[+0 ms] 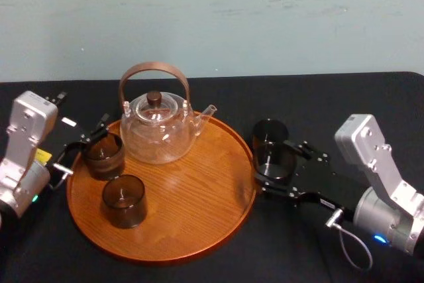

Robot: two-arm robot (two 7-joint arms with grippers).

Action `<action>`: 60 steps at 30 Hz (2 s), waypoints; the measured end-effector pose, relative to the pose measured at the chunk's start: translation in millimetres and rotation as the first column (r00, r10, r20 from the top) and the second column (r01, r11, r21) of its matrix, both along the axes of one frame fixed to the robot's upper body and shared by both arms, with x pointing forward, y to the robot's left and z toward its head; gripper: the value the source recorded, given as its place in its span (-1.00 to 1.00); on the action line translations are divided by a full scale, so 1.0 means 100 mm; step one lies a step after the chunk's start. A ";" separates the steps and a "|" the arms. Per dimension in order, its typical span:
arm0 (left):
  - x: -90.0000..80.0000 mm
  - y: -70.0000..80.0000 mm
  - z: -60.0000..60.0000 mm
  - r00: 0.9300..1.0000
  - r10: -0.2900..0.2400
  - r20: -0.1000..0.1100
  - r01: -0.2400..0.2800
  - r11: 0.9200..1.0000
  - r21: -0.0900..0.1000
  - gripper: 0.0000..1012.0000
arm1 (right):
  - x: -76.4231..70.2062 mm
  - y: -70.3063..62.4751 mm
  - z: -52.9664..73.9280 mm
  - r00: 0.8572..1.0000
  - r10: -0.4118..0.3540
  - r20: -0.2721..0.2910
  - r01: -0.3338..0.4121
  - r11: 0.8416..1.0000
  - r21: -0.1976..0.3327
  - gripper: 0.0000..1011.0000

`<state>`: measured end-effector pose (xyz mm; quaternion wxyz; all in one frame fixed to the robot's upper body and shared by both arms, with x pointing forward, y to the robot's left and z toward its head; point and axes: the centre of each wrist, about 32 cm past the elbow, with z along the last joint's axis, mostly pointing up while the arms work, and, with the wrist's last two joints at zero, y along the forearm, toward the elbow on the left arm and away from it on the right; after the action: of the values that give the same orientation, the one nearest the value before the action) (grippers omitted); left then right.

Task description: Pick up the glass from the table and place it on the tray.

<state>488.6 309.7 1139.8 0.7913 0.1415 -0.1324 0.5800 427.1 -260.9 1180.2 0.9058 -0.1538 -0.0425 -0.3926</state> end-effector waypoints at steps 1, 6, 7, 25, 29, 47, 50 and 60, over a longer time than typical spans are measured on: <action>0.00 0.00 0.00 1.000 0.000 0.000 0.000 1.000 0.000 0.98 | 0.01 0.04 0.03 1.000 0.010 0.002 -0.010 1.000 0.002 0.82; 0.00 0.00 0.00 1.000 0.000 0.000 0.000 1.000 0.000 0.98 | 0.04 0.15 0.09 0.999 0.046 -0.001 -0.046 0.999 0.000 0.82; 0.00 0.00 0.00 1.000 0.000 0.000 0.000 1.000 0.000 0.98 | 0.06 0.19 0.11 0.998 0.057 -0.002 -0.057 0.998 -0.001 0.82; 0.00 0.00 0.00 1.000 0.000 0.000 0.000 1.000 0.000 0.98 | 0.19 0.63 0.02 0.987 0.156 -0.023 -0.157 0.987 -0.033 0.82; 0.00 0.00 0.00 1.000 0.000 0.000 0.000 1.000 0.000 0.98 | 0.20 0.68 -0.01 0.985 0.169 -0.020 -0.169 0.985 -0.035 0.82; 0.00 0.00 0.00 1.000 0.000 0.000 0.000 1.000 0.000 0.98 | 0.32 0.90 -0.11 0.977 0.209 -0.031 -0.210 0.977 -0.023 0.82; 0.00 0.00 0.00 1.000 0.000 0.000 0.000 1.000 0.000 0.98 | 0.34 0.92 -0.13 0.976 0.213 -0.034 -0.214 0.977 -0.022 0.82; 0.00 0.00 0.00 1.000 0.000 0.000 0.000 1.000 0.000 0.98 | 0.39 0.98 -0.19 0.973 0.226 -0.051 -0.227 0.974 -0.019 0.82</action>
<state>488.7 309.7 1139.8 0.7913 0.1415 -0.1325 0.5800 465.8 -162.9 1161.3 0.9434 -0.1685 -0.0427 -0.2823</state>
